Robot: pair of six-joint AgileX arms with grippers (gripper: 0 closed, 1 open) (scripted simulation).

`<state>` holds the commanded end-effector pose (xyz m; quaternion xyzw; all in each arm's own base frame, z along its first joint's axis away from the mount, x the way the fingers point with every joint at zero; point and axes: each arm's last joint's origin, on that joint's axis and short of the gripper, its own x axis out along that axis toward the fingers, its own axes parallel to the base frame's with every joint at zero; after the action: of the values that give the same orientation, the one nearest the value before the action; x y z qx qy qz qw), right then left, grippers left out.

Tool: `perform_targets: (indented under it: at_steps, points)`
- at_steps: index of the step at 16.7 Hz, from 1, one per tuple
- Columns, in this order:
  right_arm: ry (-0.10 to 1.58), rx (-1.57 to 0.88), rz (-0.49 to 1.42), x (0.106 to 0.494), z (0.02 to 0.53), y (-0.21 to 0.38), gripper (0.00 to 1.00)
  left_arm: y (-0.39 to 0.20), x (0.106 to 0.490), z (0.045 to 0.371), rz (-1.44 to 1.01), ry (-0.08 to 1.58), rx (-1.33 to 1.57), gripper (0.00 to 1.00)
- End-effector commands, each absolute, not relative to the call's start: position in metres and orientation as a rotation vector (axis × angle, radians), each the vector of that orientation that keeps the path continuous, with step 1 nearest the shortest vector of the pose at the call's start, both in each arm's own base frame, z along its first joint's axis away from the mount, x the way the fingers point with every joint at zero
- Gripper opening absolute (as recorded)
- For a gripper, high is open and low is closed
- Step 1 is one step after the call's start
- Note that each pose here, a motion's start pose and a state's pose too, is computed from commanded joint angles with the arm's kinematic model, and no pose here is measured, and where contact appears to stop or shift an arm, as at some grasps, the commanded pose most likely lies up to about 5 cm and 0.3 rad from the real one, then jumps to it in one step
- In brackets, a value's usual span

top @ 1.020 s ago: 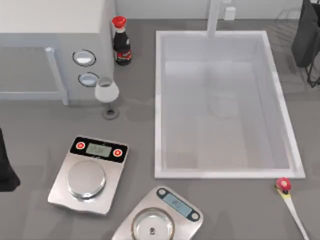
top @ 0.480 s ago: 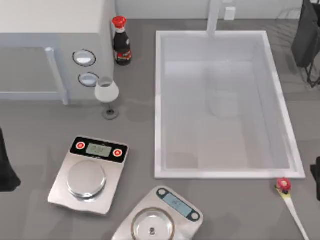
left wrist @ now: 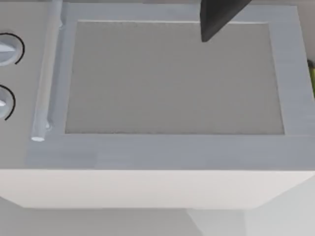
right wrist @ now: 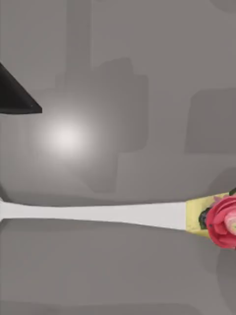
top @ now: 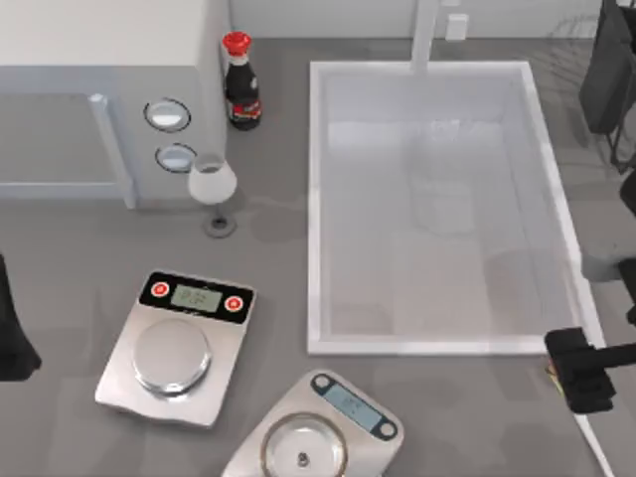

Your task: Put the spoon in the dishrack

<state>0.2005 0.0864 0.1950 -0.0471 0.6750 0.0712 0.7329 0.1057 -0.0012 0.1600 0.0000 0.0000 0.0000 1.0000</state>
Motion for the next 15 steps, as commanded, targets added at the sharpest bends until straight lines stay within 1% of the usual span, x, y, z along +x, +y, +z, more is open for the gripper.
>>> perform_targets:
  at_steps: [3,10,12,15]
  points:
    - [1.557,-0.136,0.144,0.208,0.193,0.096,1.0,-0.001,0.106,0.16,0.0,0.0,0.0,1.0]
    - [1.562,-0.136,0.141,0.209,0.189,0.096,1.0,-0.001,0.106,0.16,0.0,0.0,0.0,1.0]
    - [1.563,-0.138,0.142,0.211,0.175,0.097,1.0,-0.001,0.106,0.16,0.0,0.0,0.0,1.0]
    - [1.554,-0.136,0.145,0.214,0.141,0.099,1.0,-0.001,0.106,0.16,0.0,0.0,0.0,1.0]
